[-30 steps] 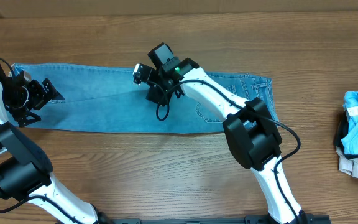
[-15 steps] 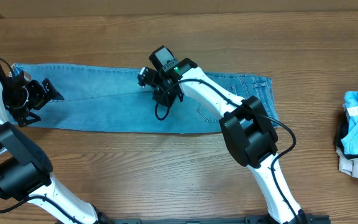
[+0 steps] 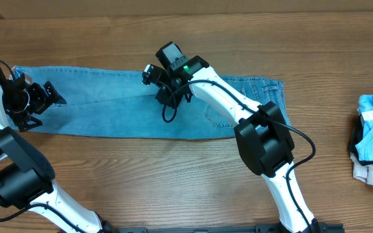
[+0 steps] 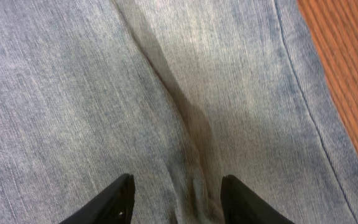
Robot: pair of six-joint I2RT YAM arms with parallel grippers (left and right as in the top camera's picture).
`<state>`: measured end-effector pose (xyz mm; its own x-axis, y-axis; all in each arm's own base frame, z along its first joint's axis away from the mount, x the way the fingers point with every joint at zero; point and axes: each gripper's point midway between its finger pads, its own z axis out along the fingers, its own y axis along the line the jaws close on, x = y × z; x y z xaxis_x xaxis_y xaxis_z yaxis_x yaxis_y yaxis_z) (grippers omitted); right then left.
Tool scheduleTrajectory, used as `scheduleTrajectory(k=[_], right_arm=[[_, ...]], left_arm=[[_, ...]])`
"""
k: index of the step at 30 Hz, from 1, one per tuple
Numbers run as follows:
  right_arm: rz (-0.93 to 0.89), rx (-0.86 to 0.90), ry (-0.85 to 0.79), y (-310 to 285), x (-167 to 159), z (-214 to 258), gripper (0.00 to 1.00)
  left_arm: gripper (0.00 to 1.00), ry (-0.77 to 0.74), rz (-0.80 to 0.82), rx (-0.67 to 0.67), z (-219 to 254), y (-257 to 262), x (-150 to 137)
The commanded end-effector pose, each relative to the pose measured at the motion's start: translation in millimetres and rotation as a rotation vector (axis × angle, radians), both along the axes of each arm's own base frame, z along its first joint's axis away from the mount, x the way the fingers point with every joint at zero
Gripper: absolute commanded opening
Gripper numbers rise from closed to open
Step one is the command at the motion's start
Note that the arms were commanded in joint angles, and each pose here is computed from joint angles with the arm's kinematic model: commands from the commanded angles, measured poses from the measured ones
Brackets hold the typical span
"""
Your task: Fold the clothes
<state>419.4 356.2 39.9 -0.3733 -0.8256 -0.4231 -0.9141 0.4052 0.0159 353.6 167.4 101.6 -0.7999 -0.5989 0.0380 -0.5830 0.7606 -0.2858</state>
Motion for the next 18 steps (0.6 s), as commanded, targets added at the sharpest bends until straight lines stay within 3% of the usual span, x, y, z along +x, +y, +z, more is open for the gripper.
scheduleTrajectory(k=[1, 5, 9, 11, 16, 18], right_arm=[[0.006, 0.043, -0.016, 8, 3, 13, 0.41], [0.006, 0.029, 0.005, 6, 1, 1, 0.37], [0.006, 0.027, 0.007, 6, 1, -1, 0.42], [0.006, 0.021, 0.015, 6, 1, -6, 0.49], [0.005, -0.004, 0.049, 3, -3, -28, 0.5], [0.005, -0.01, 0.058, 3, -4, -32, 0.37]], left_arm=[[1.0, -0.024, 0.009, 0.024, 13, -1, 1], [1.0, -0.025, 0.009, 0.024, 13, -1, 2], [1.0, -0.024, 0.009, 0.024, 13, -1, 1], [1.0, -0.024, 0.009, 0.024, 13, -1, 1], [1.0, -0.023, 0.009, 0.023, 13, -1, 1], [1.0, -0.023, 0.009, 0.023, 13, -1, 1]])
